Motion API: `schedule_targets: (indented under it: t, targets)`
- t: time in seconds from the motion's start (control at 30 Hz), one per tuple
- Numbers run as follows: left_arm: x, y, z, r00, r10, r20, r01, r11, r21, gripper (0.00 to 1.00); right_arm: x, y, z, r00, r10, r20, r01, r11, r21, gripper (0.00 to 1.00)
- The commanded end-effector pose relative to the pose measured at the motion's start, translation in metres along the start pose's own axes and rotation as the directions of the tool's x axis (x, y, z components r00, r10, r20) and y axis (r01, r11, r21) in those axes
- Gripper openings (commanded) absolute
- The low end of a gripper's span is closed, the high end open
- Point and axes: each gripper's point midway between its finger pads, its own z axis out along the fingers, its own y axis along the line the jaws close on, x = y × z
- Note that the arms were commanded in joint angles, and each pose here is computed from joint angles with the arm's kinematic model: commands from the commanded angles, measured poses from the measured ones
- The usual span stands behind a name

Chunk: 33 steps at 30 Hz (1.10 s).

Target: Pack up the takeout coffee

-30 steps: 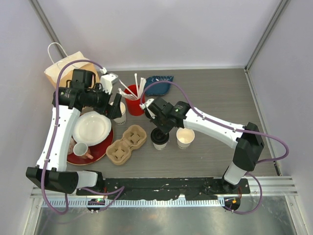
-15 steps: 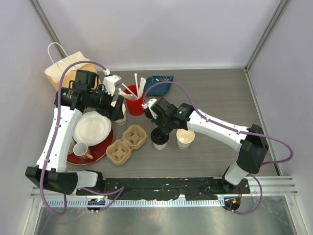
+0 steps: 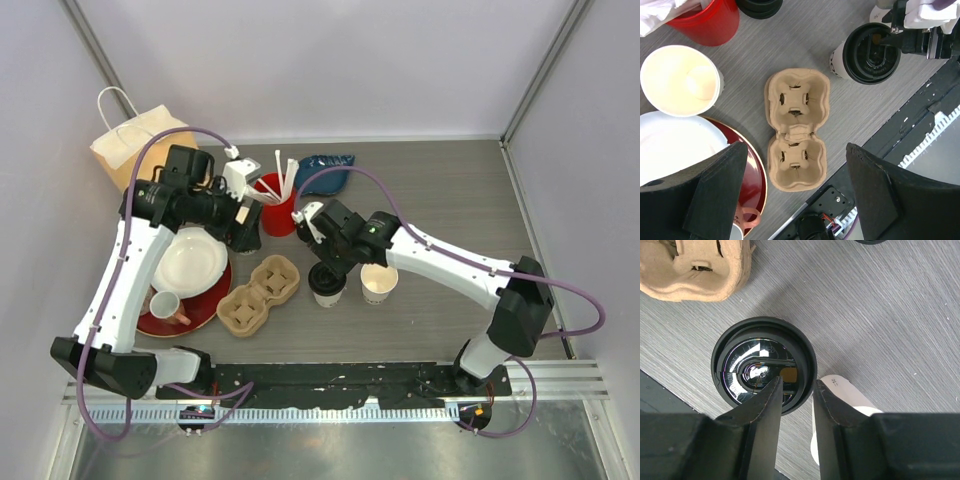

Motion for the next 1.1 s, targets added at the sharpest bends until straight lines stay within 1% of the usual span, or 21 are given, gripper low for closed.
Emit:
schedule_targets:
  t: [0.0,0.1,0.13,0.17,0.23,0.27,0.3,0.33,0.37,0.43,0.5,0.53,0.57,0.63,0.77,0.9,1.07]
  targets:
    - [0.002,-0.012,0.0,1.0,0.006,-0.004,-0.006,1.0,0.022,0.83,-0.029,0.0,-0.03,0.993,0.026,0.114,-0.024,0.999,-0.023,0.4]
    - [0.005,-0.017,0.004,1.0,0.009,-0.02,-0.008,0.999,0.04,0.82,-0.035,-0.004,-0.039,0.989,0.044,0.141,-0.044,0.999,-0.002,0.44]
    - [0.006,-0.023,0.007,0.999,0.017,-0.03,-0.016,0.998,0.058,0.8,-0.037,-0.007,-0.046,0.985,0.06,0.159,-0.062,0.998,0.008,0.45]
    - [0.008,-0.027,0.011,0.999,0.015,-0.039,-0.012,0.997,0.073,0.74,-0.036,-0.008,-0.049,0.982,0.088,0.165,-0.091,0.996,0.011,0.45]
    - [0.012,-0.041,0.021,0.998,0.003,-0.059,0.005,0.991,0.133,0.65,-0.031,-0.013,-0.055,0.971,0.147,0.19,-0.153,0.988,0.016,0.38]
    - [0.012,-0.045,0.025,0.998,-0.002,-0.062,0.011,0.989,0.15,0.53,-0.032,-0.013,-0.056,0.952,0.22,0.212,-0.226,0.974,0.004,0.33]
    - [0.013,-0.05,0.03,0.997,-0.027,-0.073,0.039,0.986,0.163,0.49,-0.028,-0.017,-0.055,0.942,0.258,0.217,-0.265,0.964,0.003,0.26]
    - [0.016,-0.053,0.036,0.995,-0.043,-0.091,0.059,0.982,0.18,0.46,-0.016,-0.018,-0.054,0.932,0.294,0.21,-0.3,0.954,-0.003,0.24]
    - [0.017,-0.058,0.044,0.993,-0.045,-0.105,0.065,0.979,0.195,0.43,-0.014,-0.016,-0.052,0.911,0.354,0.213,-0.358,0.934,-0.023,0.24]
    - [0.02,-0.063,0.053,0.986,-0.092,-0.136,0.119,0.972,0.203,0.43,-0.001,-0.013,-0.044,0.9,0.397,0.182,-0.396,0.917,-0.046,0.27]
    - [0.017,-0.065,0.065,0.985,-0.11,-0.136,0.138,0.965,0.224,0.43,0.002,-0.01,-0.042,0.887,0.426,0.178,-0.422,0.904,-0.063,0.29]
    - [0.02,-0.066,0.071,0.973,-0.167,-0.16,0.2,0.955,0.218,0.4,0.007,-0.009,-0.039,0.887,0.431,0.166,-0.426,0.902,-0.065,0.29]
    - [0.017,-0.065,0.077,0.972,-0.18,-0.151,0.21,0.953,0.218,0.32,0.007,-0.009,-0.038,0.885,0.435,0.169,-0.429,0.901,-0.072,0.29]
    - [0.022,-0.063,0.091,0.958,-0.222,-0.183,0.259,0.942,0.215,0.27,0.007,-0.008,-0.034,0.883,0.439,0.165,-0.431,0.899,-0.083,0.29]
    - [0.024,-0.068,0.108,0.95,-0.233,-0.206,0.281,0.928,0.244,0.26,0.005,-0.003,-0.026,0.886,0.442,0.141,-0.428,0.896,-0.122,0.28]
    - [0.034,-0.079,0.121,0.947,-0.212,-0.242,0.271,0.931,0.245,0.26,0.009,-0.001,-0.015,0.89,0.442,0.111,-0.429,0.895,-0.124,0.26]
    - [0.041,-0.082,0.133,0.935,-0.213,-0.284,0.285,0.927,0.245,0.25,0.015,-0.003,-0.009,0.889,0.448,0.092,-0.438,0.892,-0.112,0.25]
